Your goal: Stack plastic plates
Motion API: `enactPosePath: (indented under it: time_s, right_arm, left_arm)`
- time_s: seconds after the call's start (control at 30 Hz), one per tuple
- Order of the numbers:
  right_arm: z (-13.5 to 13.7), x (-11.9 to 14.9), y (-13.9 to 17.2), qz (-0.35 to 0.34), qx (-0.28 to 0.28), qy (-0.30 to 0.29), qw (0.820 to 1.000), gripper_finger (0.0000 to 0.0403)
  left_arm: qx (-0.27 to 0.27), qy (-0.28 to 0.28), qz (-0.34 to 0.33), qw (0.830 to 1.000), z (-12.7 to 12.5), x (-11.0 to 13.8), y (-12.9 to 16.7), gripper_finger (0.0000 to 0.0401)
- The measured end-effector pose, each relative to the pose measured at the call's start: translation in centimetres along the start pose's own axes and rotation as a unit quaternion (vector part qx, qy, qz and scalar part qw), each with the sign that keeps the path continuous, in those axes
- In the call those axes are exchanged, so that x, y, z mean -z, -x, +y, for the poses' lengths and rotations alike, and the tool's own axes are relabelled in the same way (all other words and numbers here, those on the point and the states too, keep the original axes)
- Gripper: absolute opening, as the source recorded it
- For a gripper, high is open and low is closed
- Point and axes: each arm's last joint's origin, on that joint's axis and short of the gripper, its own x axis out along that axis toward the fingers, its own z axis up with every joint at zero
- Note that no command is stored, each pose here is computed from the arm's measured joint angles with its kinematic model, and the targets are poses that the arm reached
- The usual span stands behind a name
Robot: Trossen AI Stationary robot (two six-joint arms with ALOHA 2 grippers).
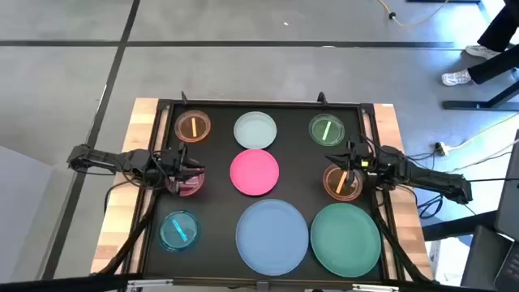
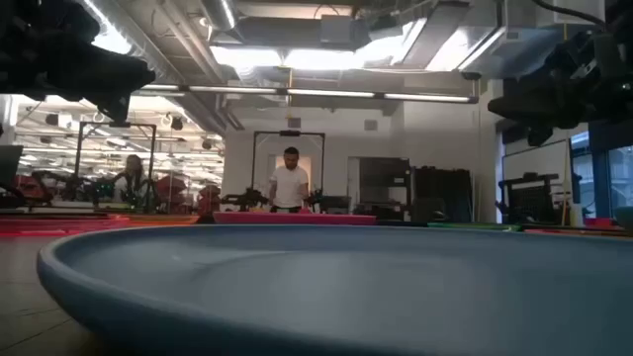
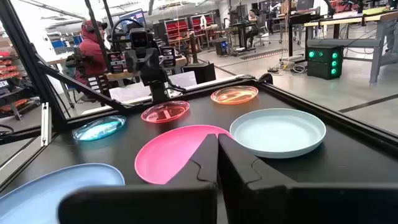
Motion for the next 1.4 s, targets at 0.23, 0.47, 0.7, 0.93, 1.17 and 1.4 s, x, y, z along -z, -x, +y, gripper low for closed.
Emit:
enactPosePath:
  time_s: [0.23, 0.47, 0.7, 0.93, 1.17, 1.4]
  right_arm:
    - [0.0, 0.0, 0.0, 0.0, 0.0, 0.0, 1.0, 0.0005]
    - [0.0, 0.0, 0.0, 0.0, 0.0, 0.0, 1.0, 0.0005]
    - [0.0, 0.0, 0.0, 0.0, 0.0, 0.0, 1.0, 0.0005]
    - [0.0, 0.0, 0.0, 0.0, 0.0, 0.0, 1.0, 0.0005]
    - [0.0, 0.0, 0.0, 0.0, 0.0, 0.0, 1.0, 0.0005]
    - [0.0, 0.0, 0.0, 0.0, 0.0, 0.0, 1.0, 0.0005]
  left_arm:
    - [0.0, 0.0, 0.0, 1.0, 0.0, 0.0, 0.0, 0.0078]
    - [0.0, 0.0, 0.0, 1.0, 0.0, 0.0, 0.0, 0.0078]
    - [0.0, 0.0, 0.0, 1.0, 0.0, 0.0, 0.0, 0.0078]
    - [0.0, 0.0, 0.0, 1.0, 0.0, 0.0, 0.0, 0.0078]
    - [-0.026, 0.01, -0.042, 0.999, 0.1, -0.8, 0.0, 0.0078]
    - [-0.019, -0.022, -0.125, 0.992, -0.1, -2.4, 0.3, 0.0078]
